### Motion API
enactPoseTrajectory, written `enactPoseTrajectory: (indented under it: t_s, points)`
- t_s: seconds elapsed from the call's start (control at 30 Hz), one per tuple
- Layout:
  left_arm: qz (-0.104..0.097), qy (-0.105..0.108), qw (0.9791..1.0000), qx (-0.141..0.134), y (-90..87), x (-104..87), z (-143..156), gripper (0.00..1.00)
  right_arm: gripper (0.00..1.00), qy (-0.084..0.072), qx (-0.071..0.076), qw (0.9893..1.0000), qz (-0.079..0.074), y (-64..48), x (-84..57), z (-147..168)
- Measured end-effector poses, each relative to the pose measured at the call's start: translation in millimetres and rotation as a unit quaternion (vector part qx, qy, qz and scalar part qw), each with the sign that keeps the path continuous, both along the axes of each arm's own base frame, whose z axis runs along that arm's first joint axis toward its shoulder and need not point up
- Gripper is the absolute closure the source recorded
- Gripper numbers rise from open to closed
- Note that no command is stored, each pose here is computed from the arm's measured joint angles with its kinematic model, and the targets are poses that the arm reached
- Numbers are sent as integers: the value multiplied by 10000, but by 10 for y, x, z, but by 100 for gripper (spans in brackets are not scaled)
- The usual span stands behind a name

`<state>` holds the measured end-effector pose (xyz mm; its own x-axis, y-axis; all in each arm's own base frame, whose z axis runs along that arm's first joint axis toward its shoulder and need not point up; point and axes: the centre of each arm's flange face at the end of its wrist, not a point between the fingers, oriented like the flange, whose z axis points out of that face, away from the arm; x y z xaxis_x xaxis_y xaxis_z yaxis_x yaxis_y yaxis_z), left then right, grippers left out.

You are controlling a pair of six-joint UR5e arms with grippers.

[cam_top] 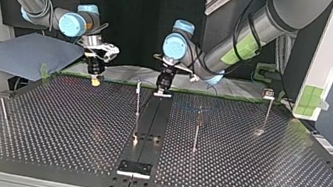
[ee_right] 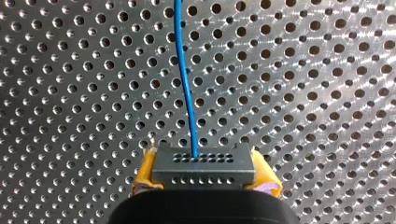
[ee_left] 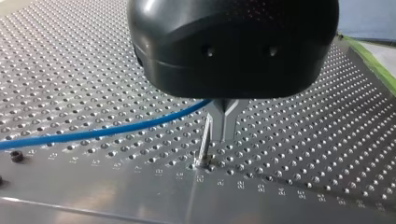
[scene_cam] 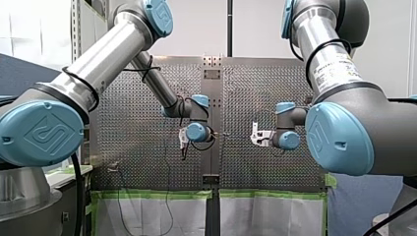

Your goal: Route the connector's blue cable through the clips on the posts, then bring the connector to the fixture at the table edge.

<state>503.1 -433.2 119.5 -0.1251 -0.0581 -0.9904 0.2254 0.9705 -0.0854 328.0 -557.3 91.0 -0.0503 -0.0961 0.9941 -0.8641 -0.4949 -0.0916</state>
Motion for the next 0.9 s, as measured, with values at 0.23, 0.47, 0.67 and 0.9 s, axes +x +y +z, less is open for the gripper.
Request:
enactPoseTrajectory:
  t_s: [0.23, 0.47, 0.67, 0.9]
  points:
    - [-17, -15, 10000, -4, 8, 33, 17, 100, 100, -23, 0, 10000, -21, -27, -8, 19]
    - [-45, -22, 10000, -30, 6, 62, 37, 100, 100, -44, -5, 10000, -44, -54, -10, 40]
    - [-73, -7, 10000, -53, 32, 111, 55, 100, 100, -67, -1, 9999, -108, -91, -41, 53]
    - [-80, -3, 9999, -71, 42, 134, 61, 100, 100, -72, 5, 9999, -144, -114, -57, 61]
